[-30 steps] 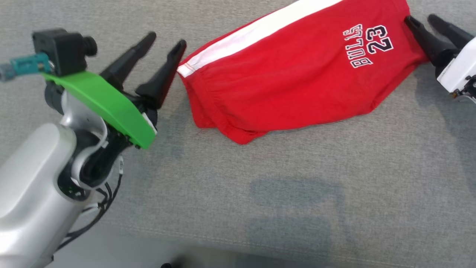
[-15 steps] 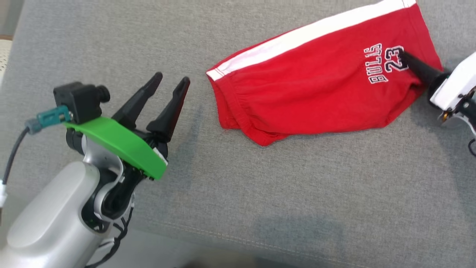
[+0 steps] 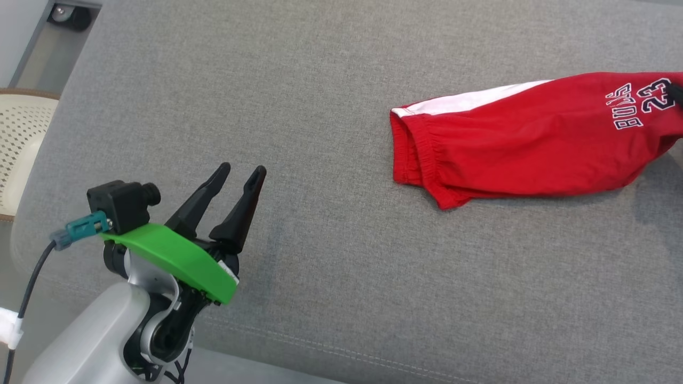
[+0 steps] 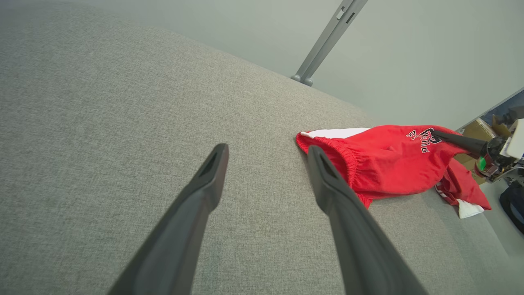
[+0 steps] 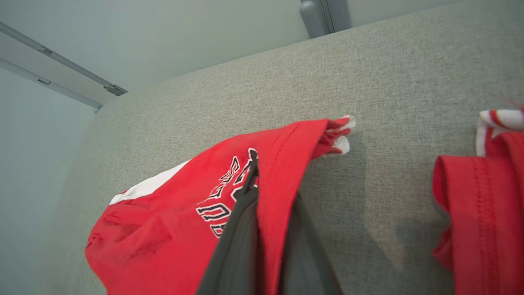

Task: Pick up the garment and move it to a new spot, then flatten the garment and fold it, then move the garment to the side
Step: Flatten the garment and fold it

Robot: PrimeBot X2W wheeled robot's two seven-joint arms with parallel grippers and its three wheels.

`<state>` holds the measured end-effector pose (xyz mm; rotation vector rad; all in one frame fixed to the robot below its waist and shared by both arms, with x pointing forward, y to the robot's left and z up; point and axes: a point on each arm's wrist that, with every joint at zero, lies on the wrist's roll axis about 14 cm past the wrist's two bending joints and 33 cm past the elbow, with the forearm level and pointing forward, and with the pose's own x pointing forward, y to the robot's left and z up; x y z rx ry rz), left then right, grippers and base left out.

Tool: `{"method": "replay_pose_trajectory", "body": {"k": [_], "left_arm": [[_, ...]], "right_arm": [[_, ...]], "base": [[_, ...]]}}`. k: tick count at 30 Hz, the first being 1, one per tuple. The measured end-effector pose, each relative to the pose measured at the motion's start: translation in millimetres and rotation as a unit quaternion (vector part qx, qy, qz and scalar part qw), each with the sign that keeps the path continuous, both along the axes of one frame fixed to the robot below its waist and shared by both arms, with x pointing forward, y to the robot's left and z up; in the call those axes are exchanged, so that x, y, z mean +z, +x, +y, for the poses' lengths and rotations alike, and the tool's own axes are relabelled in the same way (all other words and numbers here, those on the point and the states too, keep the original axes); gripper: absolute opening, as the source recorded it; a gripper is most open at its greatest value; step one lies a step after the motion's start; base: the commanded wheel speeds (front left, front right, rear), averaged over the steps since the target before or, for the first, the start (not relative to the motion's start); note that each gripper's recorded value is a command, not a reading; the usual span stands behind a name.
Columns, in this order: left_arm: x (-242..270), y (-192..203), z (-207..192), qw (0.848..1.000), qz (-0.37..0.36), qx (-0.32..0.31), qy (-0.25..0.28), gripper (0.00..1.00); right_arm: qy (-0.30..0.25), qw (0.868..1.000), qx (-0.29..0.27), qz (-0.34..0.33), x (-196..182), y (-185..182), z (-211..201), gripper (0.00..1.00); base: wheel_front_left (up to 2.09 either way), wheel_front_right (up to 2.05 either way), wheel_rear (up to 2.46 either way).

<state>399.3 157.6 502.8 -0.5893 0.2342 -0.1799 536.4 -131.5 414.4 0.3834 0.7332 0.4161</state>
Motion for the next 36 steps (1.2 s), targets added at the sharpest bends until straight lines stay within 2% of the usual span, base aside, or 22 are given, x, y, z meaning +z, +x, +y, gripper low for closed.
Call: {"method": "replay_pose_trajectory", "body": {"k": [3, 7, 10, 16, 25, 26, 27, 28, 29, 30, 31, 36], "left_arm": [[6.6, -9.3, 2.2, 1.000, -0.008, 0.001, 0.000, 1.00], [14.3, -17.0, -3.1, 1.000, -0.015, -0.009, -0.012, 1.00], [16.4, -16.8, -10.7, 0.999, -0.017, -0.021, -0.018, 1.00], [14.5, -17.4, -26.9, 0.998, -0.008, -0.043, -0.034, 1.00], [5.7, -15.3, -20.8, 0.999, 0.007, -0.024, -0.042, 1.00], [4.4, -15.4, -20.4, 0.999, 0.009, -0.022, -0.043, 1.00], [3.1, -15.4, -20.0, 0.999, 0.011, -0.019, -0.045, 1.00], [2.0, -15.3, -19.8, 0.999, 0.013, -0.016, -0.047, 1.00], [0.5, -15.5, -19.5, 0.999, 0.015, -0.013, -0.048, 1.00], [-1.0, -15.9, -18.5, 0.999, 0.018, -0.010, -0.048, 1.00], [-3.4, -16.4, -16.2, 0.999, 0.021, -0.006, -0.047, 1.00], [-5.9, -19.4, -11.3, 0.999, 0.025, 0.003, -0.042, 1.00]], "right_arm": [[0.000, 0.999, 0.023, -0.037, 29.6, 0.6, 8.0, 0.00], [0.021, 0.989, 0.119, -0.087, 71.9, -14.7, 62.4, 0.00], [0.036, 0.978, 0.176, -0.107, 85.1, -32.8, 100.5, 0.00], [0.058, 0.960, 0.261, -0.077, 65.0, -74.3, 161.1, 0.00], [0.060, 0.961, 0.266, -0.034, 29.1, -85.8, 201.3, 0.03], [0.061, 0.962, 0.265, -0.029, 25.5, -86.4, 204.6, 0.06], [0.059, 0.962, 0.266, -0.027, 21.8, -86.9, 207.5, 0.15], [0.057, 0.961, 0.269, -0.025, 18.3, -87.9, 210.4, 0.30], [0.054, 0.960, 0.274, -0.022, 14.5, -89.1, 212.8, 0.38], [0.050, 0.959, 0.279, -0.022, 11.6, -90.3, 215.7, 0.94], [0.046, 0.957, 0.287, -0.023, 9.5, -92.6, 219.4, 1.00], [0.042, 0.944, 0.324, -0.041, 17.8, -105.1, 240.8, 1.00]], "base": [[0.00, 0.00, 0.00], [0.00, 0.00, 0.00], [0.00, 0.00, 0.00], [0.00, 0.00, 0.00], [0.00, 0.00, 0.00], [0.00, 0.00, 0.00], [0.00, 0.00, 0.00], [0.00, 0.00, 0.00], [0.00, 0.00, 0.00], [0.00, 0.00, 0.00], [0.00, 0.00, 0.00], [0.00, 0.00, 0.00]]}}
